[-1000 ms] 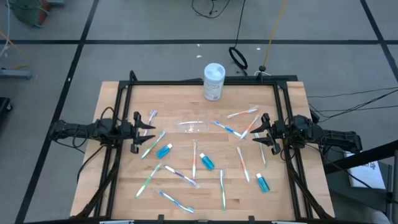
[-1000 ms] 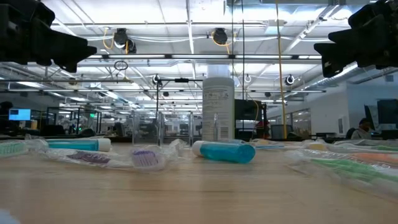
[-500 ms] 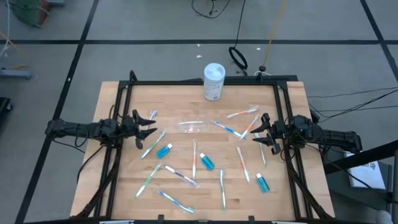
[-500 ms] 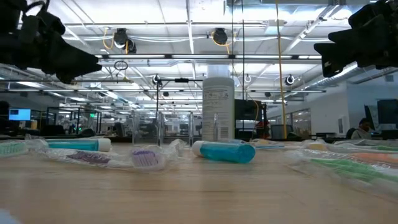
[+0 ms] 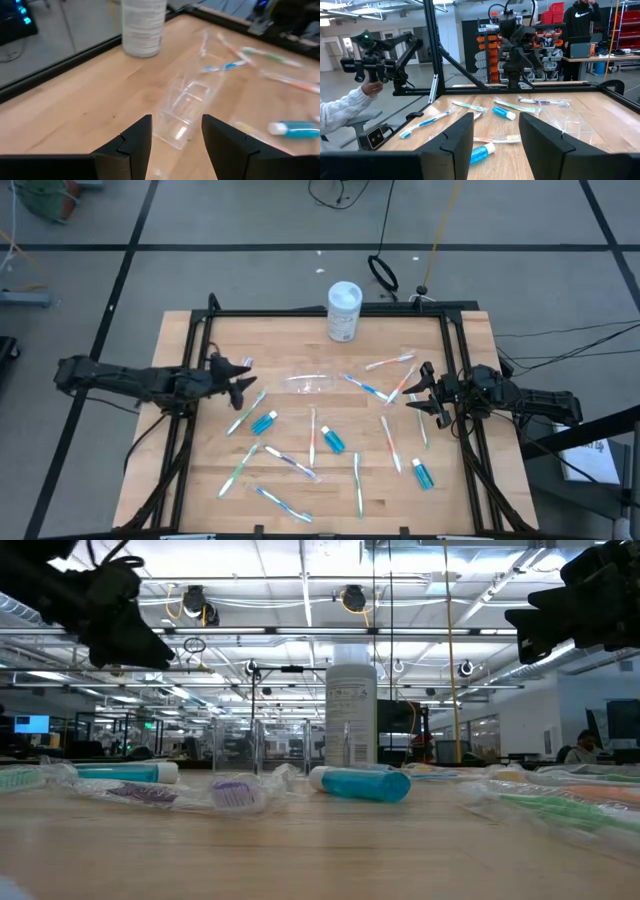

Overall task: Pick & Place toothbrushing station
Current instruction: Put the purple toothbrush into the transparent organizer

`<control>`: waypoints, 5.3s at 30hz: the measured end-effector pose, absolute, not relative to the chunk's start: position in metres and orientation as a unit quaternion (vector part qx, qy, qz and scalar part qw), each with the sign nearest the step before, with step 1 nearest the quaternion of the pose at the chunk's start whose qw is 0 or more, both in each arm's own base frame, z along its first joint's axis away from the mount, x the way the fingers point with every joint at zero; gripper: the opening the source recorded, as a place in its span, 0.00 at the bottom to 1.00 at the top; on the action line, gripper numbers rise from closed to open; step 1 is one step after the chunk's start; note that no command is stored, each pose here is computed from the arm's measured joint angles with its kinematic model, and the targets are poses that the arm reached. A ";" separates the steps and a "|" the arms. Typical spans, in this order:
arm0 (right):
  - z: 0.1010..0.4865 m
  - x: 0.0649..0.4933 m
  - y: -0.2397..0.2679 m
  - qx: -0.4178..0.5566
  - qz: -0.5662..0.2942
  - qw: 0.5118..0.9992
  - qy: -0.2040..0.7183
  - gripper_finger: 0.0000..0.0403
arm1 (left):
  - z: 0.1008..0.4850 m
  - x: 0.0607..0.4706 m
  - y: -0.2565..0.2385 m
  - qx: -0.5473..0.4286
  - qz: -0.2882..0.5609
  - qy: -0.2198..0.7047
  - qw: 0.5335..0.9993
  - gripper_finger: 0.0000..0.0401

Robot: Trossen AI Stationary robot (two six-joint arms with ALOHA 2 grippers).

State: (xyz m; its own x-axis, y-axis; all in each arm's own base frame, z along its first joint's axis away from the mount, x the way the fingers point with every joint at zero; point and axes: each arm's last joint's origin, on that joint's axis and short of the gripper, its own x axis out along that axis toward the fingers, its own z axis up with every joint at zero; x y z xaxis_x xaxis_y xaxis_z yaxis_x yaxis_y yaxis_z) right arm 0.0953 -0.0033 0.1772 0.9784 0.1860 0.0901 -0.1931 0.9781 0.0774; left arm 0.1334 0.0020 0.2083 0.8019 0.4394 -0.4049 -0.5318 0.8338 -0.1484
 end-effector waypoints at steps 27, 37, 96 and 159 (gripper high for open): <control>0.177 0.095 -0.003 0.026 0.095 0.994 -0.043 0.37 | 0.169 0.141 0.067 -0.269 0.440 0.353 0.780 0.45; 0.177 0.095 -0.003 0.026 0.095 0.994 -0.043 0.37 | 0.150 0.135 0.068 -0.259 0.448 0.362 0.776 0.45; 0.177 0.095 -0.003 0.021 0.094 0.994 -0.043 0.37 | 0.111 0.148 0.087 -0.257 0.448 0.367 0.774 0.43; 0.177 0.095 -0.003 0.006 0.094 0.995 -0.045 0.37 | 0.182 0.285 0.060 -0.044 0.285 -0.046 0.956 0.02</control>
State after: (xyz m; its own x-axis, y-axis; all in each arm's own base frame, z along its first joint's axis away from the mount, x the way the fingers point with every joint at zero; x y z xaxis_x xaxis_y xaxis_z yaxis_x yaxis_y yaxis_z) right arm 0.0953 -0.0033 0.1772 0.9783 0.1864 0.0901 -0.1874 0.9823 0.0030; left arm 0.2851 0.0599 0.1824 0.8329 0.5499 0.0624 -0.5420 0.8332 -0.1095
